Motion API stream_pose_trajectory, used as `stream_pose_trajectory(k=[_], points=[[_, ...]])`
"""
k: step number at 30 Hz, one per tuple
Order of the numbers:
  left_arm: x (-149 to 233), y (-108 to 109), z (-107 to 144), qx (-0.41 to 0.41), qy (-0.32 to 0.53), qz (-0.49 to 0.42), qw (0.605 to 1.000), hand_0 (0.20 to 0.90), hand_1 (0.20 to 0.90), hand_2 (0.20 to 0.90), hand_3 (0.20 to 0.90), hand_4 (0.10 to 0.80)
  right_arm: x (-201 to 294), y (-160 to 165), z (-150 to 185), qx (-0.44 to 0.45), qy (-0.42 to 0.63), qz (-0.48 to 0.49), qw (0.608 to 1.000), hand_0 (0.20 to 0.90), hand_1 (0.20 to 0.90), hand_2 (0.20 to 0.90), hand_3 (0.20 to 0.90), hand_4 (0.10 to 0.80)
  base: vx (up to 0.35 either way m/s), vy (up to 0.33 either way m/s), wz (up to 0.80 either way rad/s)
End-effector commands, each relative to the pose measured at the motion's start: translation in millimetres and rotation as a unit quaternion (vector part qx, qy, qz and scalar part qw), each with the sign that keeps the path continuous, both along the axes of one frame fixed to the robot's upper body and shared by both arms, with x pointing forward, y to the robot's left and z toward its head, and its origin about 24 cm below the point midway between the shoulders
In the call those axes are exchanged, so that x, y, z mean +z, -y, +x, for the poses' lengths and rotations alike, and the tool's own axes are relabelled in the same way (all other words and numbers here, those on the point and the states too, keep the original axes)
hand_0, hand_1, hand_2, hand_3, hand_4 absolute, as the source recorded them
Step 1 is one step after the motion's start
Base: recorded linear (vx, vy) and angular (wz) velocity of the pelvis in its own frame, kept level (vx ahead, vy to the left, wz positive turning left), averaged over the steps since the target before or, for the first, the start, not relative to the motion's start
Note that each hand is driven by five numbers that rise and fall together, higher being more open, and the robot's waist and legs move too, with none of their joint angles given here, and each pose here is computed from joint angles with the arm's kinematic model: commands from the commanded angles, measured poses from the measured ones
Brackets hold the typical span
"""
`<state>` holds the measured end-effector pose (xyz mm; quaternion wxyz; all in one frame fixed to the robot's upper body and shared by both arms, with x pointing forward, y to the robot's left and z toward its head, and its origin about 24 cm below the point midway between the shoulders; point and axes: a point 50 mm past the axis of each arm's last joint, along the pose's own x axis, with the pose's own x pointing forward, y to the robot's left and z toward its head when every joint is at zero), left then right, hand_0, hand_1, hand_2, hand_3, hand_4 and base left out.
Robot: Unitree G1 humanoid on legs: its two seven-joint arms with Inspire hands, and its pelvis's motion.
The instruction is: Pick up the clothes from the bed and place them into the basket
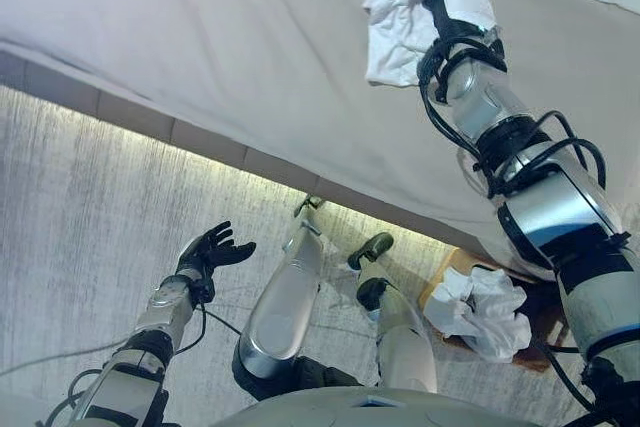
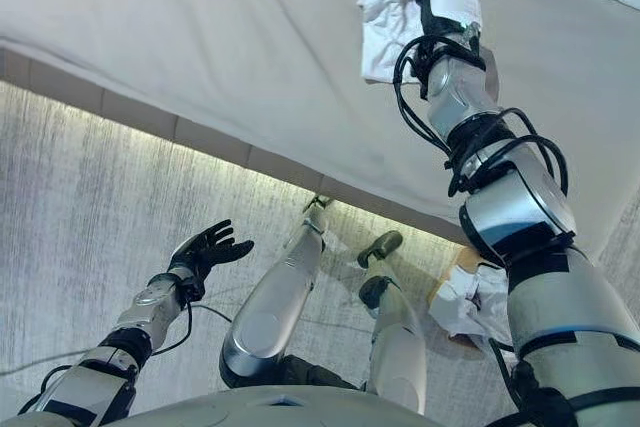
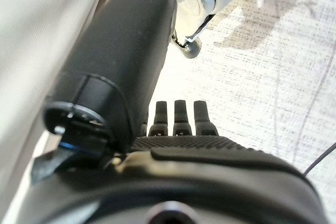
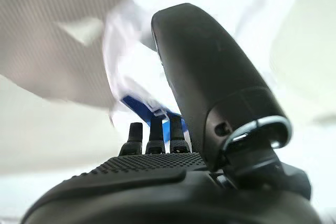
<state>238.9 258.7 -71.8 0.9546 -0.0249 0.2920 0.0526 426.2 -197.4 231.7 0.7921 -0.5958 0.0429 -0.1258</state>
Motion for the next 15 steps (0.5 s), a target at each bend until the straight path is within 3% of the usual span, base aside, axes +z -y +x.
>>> stream_pose_trajectory(k=[1,6,7,8,13,15], points=[[-10.2,-16.7,-31.0,0.003,-0.012,0.005,1.0,0.9,0.9,0.9,0.9,0.8,23.9,14.1,-1.8,-0.047,-0.021,0.023,0.998,0.9,0.9,0.9,0.9,0.8,0.026,0.007,0.18],[-6.5,-17.4,-31.8,-0.014,0.008,0.0,1.0,0.9,0.9,0.9,0.9,0.8,19.2,37.1,-9.0,-0.119,-0.112,0.046,0.986,0.9,0.9,0.9,0.9,0.8,0.009,0.0,0.05],[-5.5,-19.0,-32.8,-0.016,0.012,-0.002,1.0,0.9,0.9,0.9,0.9,0.8,23.2,40.1,-9.7,-0.123,-0.108,0.044,0.986,0.662,0.662,0.662,0.623,0.523,0.005,-0.016,0.09],[-5.1,-19.4,-33.3,-0.018,0.013,-0.002,1.0,0.9,0.9,0.9,0.9,0.8,26.1,40.5,-9.5,-0.122,-0.095,0.046,0.987,0.3,0.3,0.3,0.2,0.1,-0.001,-0.006,0.09],[-5.7,-20.6,-38.5,-0.021,0.014,-0.002,1.0,0.9,0.9,0.9,0.9,0.8,57.3,28.5,-6.9,-0.098,0.056,0.036,0.993,0.3,0.3,0.3,0.2,0.1,-0.016,-0.016,-0.03],[-8.5,-19.4,-42.8,-0.015,0.012,-0.001,1.0,0.9,0.9,0.9,0.9,0.8,78.3,13.2,-8.4,-0.062,0.182,0.03,0.981,0.3,0.3,0.3,0.2,0.1,-0.049,-0.05,-0.08]])
